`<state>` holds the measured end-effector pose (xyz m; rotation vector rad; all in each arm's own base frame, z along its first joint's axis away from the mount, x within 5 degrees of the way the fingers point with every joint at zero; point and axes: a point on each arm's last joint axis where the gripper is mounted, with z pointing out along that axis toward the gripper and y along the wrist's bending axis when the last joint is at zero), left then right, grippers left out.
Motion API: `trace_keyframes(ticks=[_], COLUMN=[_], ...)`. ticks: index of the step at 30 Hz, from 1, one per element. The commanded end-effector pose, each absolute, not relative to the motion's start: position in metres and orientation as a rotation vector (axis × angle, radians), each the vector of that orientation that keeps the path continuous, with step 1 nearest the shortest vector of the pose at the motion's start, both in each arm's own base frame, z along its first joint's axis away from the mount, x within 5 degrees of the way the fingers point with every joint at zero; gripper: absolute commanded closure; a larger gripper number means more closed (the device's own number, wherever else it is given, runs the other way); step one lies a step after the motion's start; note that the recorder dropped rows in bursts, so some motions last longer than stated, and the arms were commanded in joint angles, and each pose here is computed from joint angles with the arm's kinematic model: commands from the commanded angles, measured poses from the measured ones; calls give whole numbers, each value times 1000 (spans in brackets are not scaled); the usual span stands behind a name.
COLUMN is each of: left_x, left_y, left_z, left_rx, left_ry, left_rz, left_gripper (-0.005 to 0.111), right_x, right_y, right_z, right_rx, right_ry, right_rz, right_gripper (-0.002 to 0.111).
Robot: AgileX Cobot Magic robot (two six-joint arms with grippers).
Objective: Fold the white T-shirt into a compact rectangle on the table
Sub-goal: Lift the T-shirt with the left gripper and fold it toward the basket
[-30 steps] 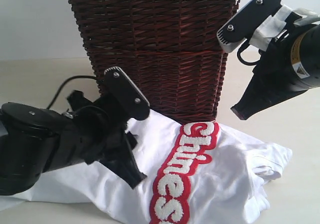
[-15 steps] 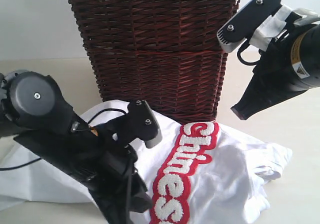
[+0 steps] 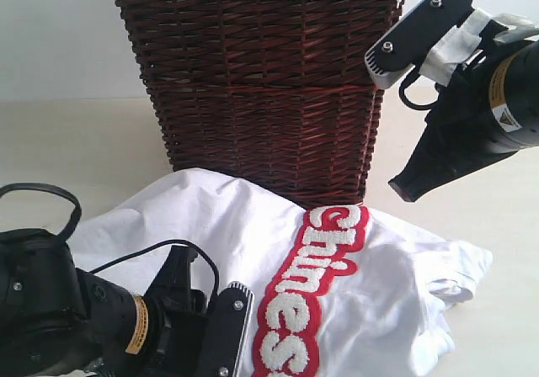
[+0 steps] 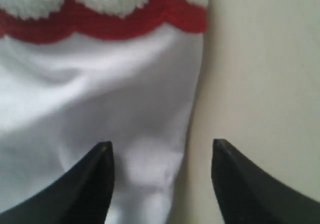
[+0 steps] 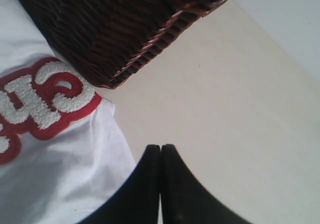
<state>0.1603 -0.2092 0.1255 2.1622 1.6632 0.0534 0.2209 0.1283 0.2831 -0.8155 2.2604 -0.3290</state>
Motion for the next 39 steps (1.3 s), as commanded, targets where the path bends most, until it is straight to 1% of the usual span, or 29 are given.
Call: trace_keyframes(ticks=[1,4,5,8,9,10,13,16,20,27,31,33,35,36,37,38,39], left_x=[160,160,160,160,160,159,159,162,166,168,183,199,217,235,241,253,259], left_y=[-212,-212,-211,-209,-208,-208,-205,-206,-212,-215,-207,-200,-192,-180,-176,-167,-162], left_z=[105,92,91,90,90,90,96,111,144,206,239,249,249,239,230,212,201], left_rx=[2212,2295,2308,2325,2333,2337,2341,2308,2171,1941,1755,1561,1357,1235,1218,1181,1138], left_ry=[1652,1614,1606,1618,1624,1629,1648,1701,1739,1637,1602,1627,1681,1752,1802,1911,1982], left_rz=[46,72,78,87,91,94,110,131,108,52,42,5,-43,-49,-42,-31,-37], left_gripper=[65,68,74,102,106,107,107,107,107,107,107,107,107,104,99,82,72], right_x=[221,221,221,221,221,221,221,221,221,221,221,221,221,221,221,221,221], right_y=[127,127,127,127,127,127,127,127,127,127,127,127,127,127,127,127,127], right_z=[287,287,287,287,287,287,287,287,287,287,287,287,287,287,287,287,287], right_rx=[-812,-812,-812,-812,-812,-812,-812,-812,-812,-812,-812,-812,-812,-811,-811,-811,-811], right_ry=[2247,2247,2247,2247,2247,2247,2247,2247,2247,2247,2247,2247,2247,2249,2249,2249,2249], right_rz=[-333,-333,-333,-333,-333,-333,-333,-333,-333,-333,-333,-333,-333,-335,-335,-335,-335], right_gripper=[108,108,108,108,108,108,108,108,108,108,108,108,108,108,108,108,108])
